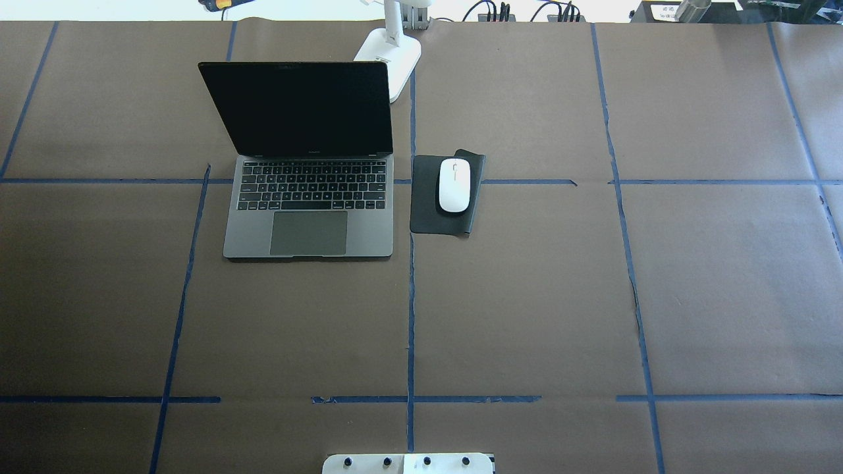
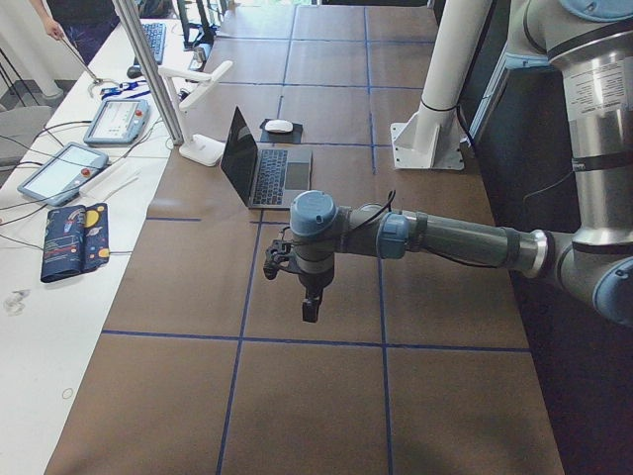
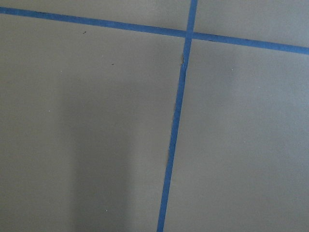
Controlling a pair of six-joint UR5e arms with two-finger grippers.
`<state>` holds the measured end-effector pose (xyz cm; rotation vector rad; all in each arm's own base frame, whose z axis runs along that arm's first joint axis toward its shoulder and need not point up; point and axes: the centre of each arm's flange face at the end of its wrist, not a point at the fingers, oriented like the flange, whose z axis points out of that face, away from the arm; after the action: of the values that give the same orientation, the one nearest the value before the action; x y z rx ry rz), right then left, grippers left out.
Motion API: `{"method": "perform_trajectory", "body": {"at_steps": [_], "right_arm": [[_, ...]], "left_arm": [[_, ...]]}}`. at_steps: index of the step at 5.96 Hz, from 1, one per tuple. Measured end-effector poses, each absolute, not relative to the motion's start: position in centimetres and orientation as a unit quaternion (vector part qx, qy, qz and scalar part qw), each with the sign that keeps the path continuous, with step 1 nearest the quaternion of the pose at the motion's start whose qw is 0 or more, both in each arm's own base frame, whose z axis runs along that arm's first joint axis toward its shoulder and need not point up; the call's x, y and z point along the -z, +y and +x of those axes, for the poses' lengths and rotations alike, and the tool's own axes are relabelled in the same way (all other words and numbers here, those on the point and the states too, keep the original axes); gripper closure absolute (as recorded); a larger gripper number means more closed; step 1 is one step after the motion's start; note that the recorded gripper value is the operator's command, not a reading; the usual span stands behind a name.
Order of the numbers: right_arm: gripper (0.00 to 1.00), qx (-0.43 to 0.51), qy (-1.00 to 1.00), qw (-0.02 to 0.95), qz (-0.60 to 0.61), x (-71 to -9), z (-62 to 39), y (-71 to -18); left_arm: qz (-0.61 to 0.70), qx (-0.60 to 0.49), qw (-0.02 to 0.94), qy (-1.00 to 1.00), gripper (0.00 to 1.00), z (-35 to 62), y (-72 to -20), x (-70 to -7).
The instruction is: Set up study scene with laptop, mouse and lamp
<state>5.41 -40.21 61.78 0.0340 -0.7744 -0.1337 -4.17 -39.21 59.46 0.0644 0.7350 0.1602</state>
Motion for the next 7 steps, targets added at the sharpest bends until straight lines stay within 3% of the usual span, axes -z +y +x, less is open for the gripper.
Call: {"method": "perform_trajectory", "body": {"at_steps": [4,7], "right_arm": [[0.0,0.065,-0.377,0.924,0.016,-61.8,5.4,-40.3],[0.0,0.065,-0.378,0.923,0.015,-61.9,5.3,-40.2]], "left_arm": [[0.042,-0.015,0.887,0.46,0.0,-8.1,-37.0,-63.2],[0.037,-0.015,0.921,0.388,0.0,-9.3,-36.6,-65.3]]}}
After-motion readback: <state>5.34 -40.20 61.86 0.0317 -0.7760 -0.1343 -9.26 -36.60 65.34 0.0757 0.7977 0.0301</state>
